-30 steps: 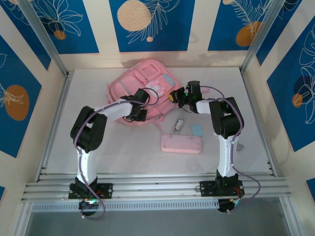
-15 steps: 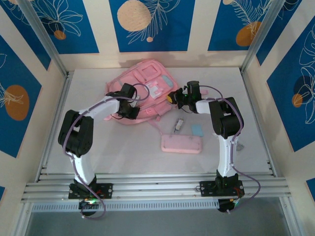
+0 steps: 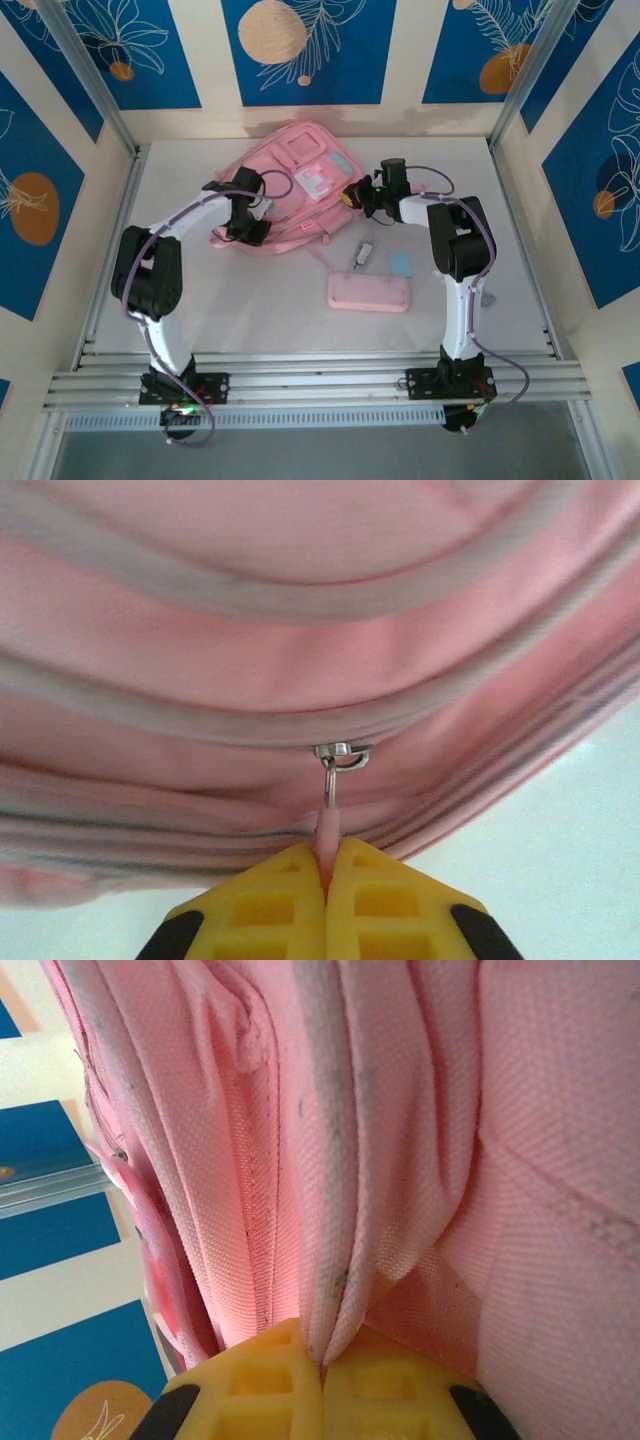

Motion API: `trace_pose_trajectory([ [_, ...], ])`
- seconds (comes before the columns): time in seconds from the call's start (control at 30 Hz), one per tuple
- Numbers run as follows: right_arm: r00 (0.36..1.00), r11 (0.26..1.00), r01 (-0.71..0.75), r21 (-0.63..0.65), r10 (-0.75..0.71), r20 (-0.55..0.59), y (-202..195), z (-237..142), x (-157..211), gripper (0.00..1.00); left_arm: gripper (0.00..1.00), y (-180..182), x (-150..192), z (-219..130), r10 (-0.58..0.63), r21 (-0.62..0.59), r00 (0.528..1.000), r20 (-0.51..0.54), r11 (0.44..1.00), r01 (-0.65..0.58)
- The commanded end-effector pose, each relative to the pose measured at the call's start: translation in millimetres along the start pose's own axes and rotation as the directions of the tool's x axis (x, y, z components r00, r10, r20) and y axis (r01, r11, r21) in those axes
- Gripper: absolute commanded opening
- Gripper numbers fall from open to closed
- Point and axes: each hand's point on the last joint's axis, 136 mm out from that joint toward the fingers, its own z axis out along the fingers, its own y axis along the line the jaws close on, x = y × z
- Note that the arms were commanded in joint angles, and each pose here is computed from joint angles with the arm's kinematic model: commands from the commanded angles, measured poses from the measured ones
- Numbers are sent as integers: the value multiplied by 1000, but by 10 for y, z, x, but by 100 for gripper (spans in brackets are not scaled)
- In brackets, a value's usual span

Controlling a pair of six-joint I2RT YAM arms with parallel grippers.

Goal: Pack the student bag
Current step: Unzip the student bag at the top-center of the table.

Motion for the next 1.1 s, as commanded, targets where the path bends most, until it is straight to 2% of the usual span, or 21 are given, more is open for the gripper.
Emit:
trace_pose_trajectory([
  [0.0,992,997,75,-7,-74,100,153,-106,-400,0,0,428,255,-151,-78,-114,995,-66,991,70],
  [0.13,990,994,109,-28,-106,98,302,-36,-567,0,0,-95,148,-351,-97,117,995,24,989,94],
  [0.27,989,986,139,-94,-133,68,579,6,-655,2,0,-738,-12,-622,-89,338,990,108,940,47],
  [0.37,989,980,148,-129,-148,12,769,-57,-552,25,0,-1054,-180,-745,-73,411,985,153,912,4],
  [0.47,986,978,160,-136,-166,-29,877,-243,-375,47,0,-1237,-370,-754,-55,432,983,177,901,-28],
  [0.53,983,977,173,-127,-179,-36,890,-396,-242,56,0,-1283,-493,-708,-62,426,981,182,905,-22],
  [0.8,978,981,184,-53,-188,-94,678,-900,420,59,0,-1389,-779,-625,-104,396,967,234,918,3],
  [0.93,971,987,156,-47,-162,-177,522,-853,826,59,0,-1415,-815,-690,-134,408,947,292,913,4],
  [1.07,963,987,150,-58,-159,-219,446,-609,1111,59,0,-1397,-797,-745,-163,414,931,326,910,14],
])
